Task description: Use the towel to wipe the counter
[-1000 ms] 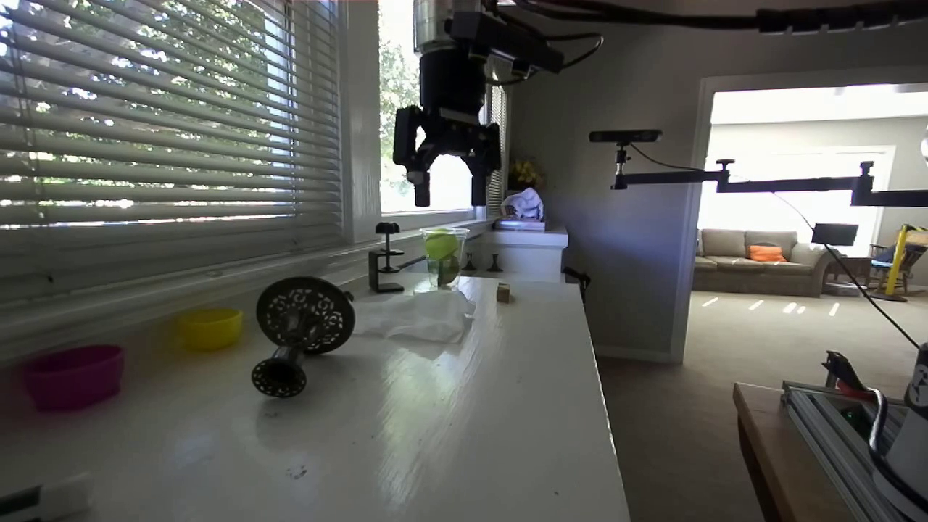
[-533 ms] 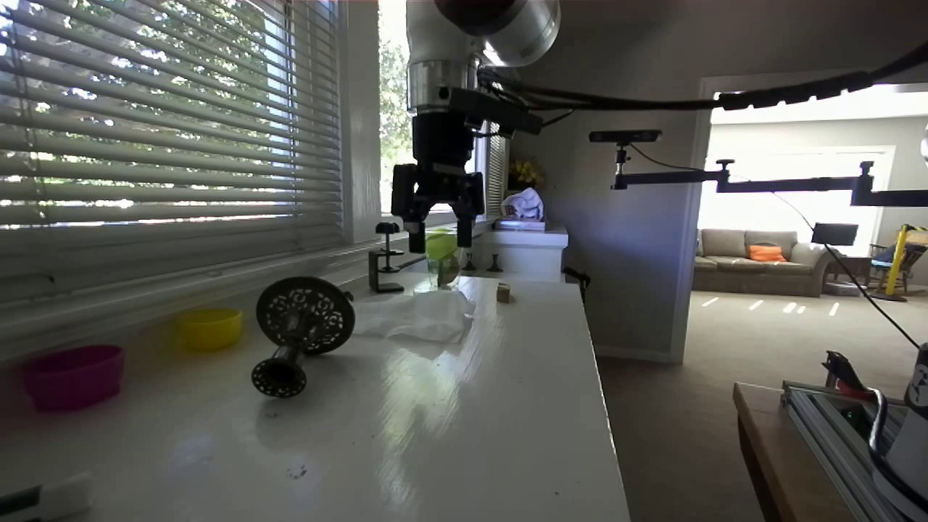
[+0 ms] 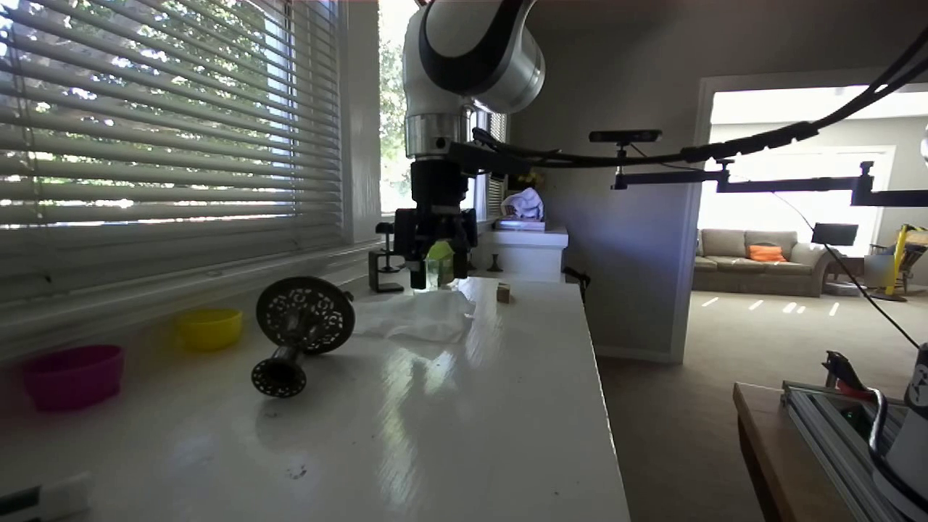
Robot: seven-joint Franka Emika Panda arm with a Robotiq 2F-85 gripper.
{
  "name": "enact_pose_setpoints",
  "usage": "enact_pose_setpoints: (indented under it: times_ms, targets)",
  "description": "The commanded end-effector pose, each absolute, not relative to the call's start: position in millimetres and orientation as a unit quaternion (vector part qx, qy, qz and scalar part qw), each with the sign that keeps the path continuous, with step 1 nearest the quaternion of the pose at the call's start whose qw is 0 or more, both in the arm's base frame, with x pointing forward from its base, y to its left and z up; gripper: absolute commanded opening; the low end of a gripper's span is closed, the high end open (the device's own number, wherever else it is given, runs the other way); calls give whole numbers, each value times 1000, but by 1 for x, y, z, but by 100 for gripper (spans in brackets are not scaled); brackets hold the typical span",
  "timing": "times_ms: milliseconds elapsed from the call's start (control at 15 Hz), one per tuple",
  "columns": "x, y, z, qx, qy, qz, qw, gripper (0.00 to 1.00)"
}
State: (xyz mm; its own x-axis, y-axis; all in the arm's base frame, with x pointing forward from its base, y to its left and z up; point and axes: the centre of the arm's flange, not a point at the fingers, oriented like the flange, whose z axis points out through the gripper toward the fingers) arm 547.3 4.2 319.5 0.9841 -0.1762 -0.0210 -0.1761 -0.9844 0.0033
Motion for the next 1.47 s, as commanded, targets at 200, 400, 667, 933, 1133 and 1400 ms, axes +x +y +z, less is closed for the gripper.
enact_pose_setpoints:
  times_ms: [200, 400, 667, 933, 1133, 1400]
  targets:
    - [570, 14, 298, 997, -76, -13, -1, 100]
    - [561, 15, 298, 997, -78, -18, 0, 91]
    - [565, 17, 298, 997, -77, -17, 0, 73]
    - [565, 17, 298, 997, -77, -17, 0, 73]
    - [565, 17, 298, 997, -77, -17, 0, 57]
    - [566, 17, 299, 996, -85, -14, 4, 48]
